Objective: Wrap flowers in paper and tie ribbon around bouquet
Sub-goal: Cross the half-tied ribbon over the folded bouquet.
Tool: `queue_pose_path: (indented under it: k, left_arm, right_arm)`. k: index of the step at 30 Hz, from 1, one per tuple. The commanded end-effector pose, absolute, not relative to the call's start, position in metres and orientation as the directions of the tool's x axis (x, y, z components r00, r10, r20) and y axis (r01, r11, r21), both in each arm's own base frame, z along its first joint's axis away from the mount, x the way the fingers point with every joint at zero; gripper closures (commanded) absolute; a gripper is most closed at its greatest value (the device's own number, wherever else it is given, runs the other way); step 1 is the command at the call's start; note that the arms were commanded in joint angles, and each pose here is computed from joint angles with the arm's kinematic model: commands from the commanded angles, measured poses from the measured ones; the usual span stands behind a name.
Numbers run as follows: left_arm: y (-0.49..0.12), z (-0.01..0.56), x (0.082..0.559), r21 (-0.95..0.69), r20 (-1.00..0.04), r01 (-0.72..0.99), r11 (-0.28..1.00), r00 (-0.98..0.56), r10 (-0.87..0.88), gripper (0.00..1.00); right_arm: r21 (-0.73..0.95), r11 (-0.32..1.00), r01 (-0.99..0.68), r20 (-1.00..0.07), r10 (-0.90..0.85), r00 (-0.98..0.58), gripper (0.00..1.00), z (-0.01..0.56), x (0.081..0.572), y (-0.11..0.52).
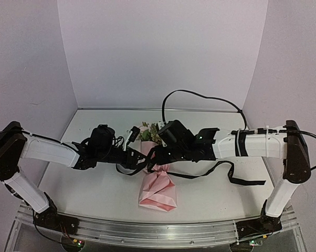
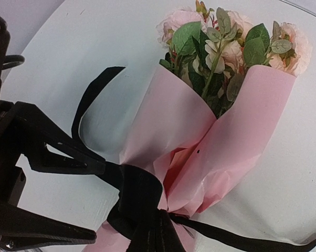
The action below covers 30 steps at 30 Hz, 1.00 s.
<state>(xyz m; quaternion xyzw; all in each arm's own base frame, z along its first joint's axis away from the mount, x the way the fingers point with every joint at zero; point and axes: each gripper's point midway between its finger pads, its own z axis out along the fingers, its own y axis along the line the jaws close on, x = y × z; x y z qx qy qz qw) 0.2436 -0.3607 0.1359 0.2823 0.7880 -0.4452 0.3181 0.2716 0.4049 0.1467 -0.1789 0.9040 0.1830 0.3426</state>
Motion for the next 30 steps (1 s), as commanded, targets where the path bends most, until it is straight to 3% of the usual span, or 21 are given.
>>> queue_pose_path:
  k: [1, 12, 30]
  left_arm:
    - [-0.363, 0.164, 0.256, -0.429, -0.825, 0.782, 0.452, -0.543, 0.156, 0.37]
    - [-0.386, 0.156, 0.252, -0.453, -0.81, 0.817, 0.356, -0.544, 0.22, 0.34]
    - [-0.392, 0.129, 0.245, -0.484, -0.772, 0.787, 0.382, -0.59, 0.238, 0.62]
  right_arm:
    - [0.277, 0.844, -0.458, -0.717, -0.135, -0.683, 1.0, 0.174, 0.272, 0.41]
    - [0.283, 0.846, -0.452, -0.72, -0.124, -0.683, 1.0, 0.177, 0.274, 0.41]
    - [0.285, 0.865, -0.413, -0.719, -0.093, -0.689, 1.0, 0.175, 0.28, 0.401]
